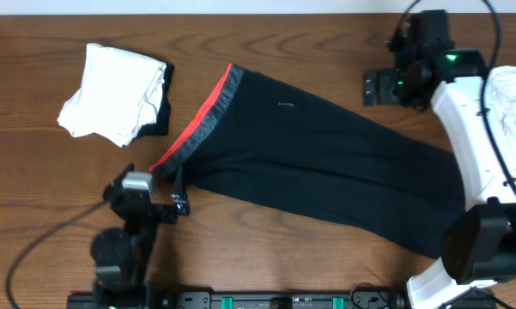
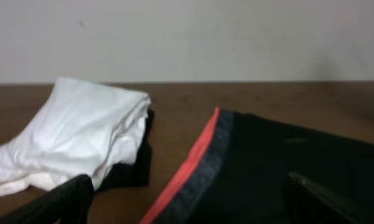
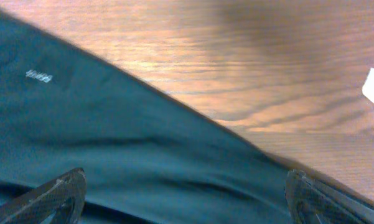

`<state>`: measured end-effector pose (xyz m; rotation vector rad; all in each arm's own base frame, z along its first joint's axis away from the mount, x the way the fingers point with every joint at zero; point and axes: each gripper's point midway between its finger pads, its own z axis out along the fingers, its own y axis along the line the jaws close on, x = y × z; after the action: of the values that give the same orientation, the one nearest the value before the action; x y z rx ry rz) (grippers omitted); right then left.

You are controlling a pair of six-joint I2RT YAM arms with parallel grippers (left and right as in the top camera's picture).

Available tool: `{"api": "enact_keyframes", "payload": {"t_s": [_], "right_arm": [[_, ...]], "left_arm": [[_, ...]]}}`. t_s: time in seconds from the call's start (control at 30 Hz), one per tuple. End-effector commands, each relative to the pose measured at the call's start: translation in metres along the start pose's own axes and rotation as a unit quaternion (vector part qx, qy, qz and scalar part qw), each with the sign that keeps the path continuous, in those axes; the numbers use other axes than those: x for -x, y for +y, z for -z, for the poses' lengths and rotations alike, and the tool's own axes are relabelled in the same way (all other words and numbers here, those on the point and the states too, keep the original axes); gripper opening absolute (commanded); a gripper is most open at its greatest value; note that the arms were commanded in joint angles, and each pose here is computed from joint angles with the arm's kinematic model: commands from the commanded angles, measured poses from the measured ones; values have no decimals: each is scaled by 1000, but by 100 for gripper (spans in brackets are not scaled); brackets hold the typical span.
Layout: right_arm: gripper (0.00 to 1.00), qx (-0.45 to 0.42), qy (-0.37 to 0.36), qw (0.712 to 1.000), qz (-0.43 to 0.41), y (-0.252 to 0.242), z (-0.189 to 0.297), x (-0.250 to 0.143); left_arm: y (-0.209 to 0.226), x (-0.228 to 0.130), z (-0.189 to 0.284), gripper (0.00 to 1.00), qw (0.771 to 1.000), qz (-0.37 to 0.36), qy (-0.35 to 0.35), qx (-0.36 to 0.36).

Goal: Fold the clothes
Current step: 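Drag the leggings leftward with the right gripper, spreading them across the table, then grasp the waistband with the left gripper and pull it straight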

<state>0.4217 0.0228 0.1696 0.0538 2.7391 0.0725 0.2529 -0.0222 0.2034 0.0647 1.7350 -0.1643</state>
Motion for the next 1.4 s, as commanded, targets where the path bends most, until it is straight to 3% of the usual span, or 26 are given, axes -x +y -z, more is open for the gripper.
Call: {"api": "enact_keyframes", "payload": {"t_s": [0.0,0.17,0.37,0.57,0.8,1.17,1.37], "right_arm": [[99,-9,-2,1000,-26,-19,7,0],[99,-18,16,999,-46,-35,8,-9],[99,-26,41,996,-80,-49,9,-22],[99,-27,50,995,-83,-51,10,-27],[99,-27,50,995,-83,-51,10,-27],[99,-27,50,995,-83,-51,10,-27],[99,-27,50,995,-83,-51,10,-27]], "left_arm": [[-14,62,-9,98,999,11,16,-32],[-38,98,-61,98,984,-31,159,-76],[-75,93,-136,98,938,-81,311,-133],[-77,60,-213,98,936,-74,317,-134],[-75,5,-260,98,927,-82,338,-138],[-68,-95,-298,98,903,-74,400,-136],[-67,-126,-301,100,893,-72,424,-136]]}}
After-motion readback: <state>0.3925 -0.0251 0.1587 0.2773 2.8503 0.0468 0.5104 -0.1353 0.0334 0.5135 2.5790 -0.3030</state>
